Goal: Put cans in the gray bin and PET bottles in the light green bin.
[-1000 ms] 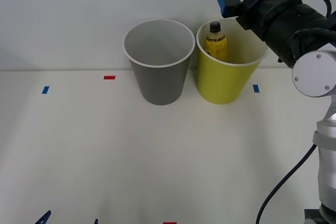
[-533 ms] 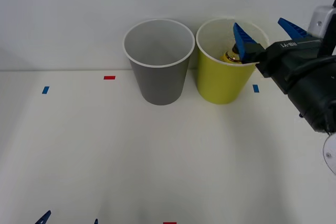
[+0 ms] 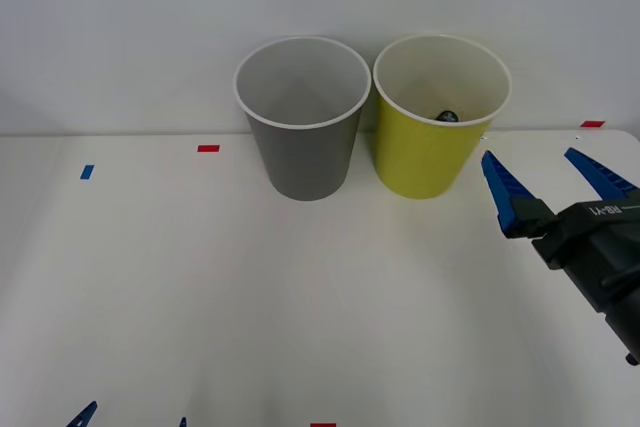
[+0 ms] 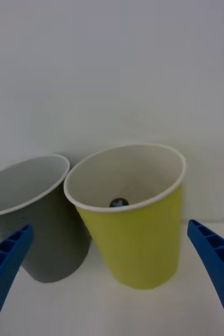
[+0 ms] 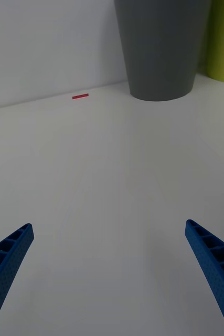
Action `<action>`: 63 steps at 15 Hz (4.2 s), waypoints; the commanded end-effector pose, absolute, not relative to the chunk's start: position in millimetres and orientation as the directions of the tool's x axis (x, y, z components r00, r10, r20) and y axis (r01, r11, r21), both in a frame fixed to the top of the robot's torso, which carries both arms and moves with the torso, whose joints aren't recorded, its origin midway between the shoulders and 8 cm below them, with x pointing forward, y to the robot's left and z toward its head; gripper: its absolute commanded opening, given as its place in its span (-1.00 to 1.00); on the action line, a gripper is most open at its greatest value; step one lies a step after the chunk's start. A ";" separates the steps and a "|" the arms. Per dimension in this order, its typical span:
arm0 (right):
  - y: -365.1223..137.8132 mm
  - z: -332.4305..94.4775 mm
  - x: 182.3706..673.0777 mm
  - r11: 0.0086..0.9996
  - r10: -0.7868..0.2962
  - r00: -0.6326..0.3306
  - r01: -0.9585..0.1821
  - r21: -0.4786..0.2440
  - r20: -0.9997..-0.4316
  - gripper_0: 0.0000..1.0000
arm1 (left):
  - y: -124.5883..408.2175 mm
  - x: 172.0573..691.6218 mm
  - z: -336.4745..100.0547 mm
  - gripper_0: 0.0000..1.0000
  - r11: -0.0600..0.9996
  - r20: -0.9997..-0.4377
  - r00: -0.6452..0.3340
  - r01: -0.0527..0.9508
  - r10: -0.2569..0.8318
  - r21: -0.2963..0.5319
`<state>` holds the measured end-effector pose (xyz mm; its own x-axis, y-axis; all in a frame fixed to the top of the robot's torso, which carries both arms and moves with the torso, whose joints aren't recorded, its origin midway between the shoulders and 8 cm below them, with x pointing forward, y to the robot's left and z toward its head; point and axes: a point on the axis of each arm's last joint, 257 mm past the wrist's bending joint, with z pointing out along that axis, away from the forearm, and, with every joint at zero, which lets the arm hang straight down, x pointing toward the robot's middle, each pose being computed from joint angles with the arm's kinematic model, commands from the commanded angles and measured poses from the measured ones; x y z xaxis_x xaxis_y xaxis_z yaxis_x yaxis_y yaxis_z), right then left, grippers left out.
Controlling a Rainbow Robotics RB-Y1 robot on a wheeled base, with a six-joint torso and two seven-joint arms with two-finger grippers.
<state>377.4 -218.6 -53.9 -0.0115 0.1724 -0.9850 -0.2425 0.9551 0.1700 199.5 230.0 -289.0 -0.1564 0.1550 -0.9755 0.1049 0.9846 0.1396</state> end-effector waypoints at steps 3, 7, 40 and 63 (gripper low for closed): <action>-244.5 -97.4 351.8 0.972 0.132 -0.116 -0.178 0.151 -0.984 1.00 | 230.0 199.5 -289.0 1.00 0.985 -0.975 -0.156 0.105 0.155 0.140; -246.7 -108.1 346.2 0.972 0.118 -0.156 -0.182 0.146 -0.981 1.00 | 230.0 199.5 -289.0 1.00 0.985 -0.975 -0.156 0.105 0.155 0.140; -274.4 -263.9 204.4 0.992 -0.014 -0.005 0.127 -0.015 -1.000 1.00 | 230.0 199.5 -289.0 1.00 0.985 -0.975 -0.156 0.105 0.155 0.140; -252.5 -294.9 172.9 0.995 -0.006 -0.137 0.097 -0.019 -0.991 1.00 | 230.0 199.5 -289.0 1.00 0.985 -0.975 -0.156 0.105 0.155 0.140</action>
